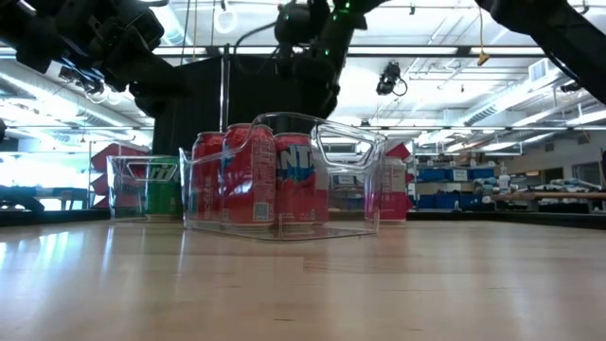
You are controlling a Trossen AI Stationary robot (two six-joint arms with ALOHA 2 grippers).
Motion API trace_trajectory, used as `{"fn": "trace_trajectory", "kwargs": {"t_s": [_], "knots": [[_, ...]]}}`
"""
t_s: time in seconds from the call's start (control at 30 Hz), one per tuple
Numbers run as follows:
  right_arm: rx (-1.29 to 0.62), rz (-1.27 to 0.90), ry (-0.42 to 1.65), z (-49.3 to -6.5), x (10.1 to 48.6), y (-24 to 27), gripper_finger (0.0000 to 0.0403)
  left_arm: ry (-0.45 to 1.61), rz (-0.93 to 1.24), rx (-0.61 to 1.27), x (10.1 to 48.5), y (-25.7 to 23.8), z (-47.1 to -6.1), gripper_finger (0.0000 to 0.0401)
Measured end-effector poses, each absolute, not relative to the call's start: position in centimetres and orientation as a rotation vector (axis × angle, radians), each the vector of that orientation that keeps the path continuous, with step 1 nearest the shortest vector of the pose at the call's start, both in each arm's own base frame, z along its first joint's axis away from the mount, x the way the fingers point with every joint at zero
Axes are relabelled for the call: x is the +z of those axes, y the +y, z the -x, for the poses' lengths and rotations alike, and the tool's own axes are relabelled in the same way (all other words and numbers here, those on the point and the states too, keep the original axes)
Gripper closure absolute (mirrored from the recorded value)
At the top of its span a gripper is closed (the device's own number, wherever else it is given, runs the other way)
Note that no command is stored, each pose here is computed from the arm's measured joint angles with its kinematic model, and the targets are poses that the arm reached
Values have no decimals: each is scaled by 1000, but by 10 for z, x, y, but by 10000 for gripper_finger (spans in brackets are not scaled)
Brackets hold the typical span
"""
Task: Sort soda cans
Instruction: Put the bottom right pink and white soda can into the bottom right transparent bin
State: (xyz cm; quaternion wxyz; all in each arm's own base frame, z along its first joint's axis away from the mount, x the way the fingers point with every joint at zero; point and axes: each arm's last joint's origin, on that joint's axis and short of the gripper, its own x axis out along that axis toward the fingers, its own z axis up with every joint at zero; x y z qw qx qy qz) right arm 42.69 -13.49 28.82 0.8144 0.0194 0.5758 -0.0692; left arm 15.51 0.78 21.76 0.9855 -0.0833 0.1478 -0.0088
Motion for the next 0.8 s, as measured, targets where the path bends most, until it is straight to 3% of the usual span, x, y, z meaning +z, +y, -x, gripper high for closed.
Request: {"fn": "trace_trajectory", "kwargs": {"t_s": [0.43, 0.67, 0.8], "knots": [[-117, -47, 1288, -427, 247, -135, 71, 297, 168, -18, 218, 8, -155, 270], [-98, -53, 1307, -425, 236, -135, 129, 297, 168, -18, 218, 8, -155, 270], [-93, -54, 1317, -425, 245, -134, 134, 296, 168, -18, 218, 8, -155, 270]]}}
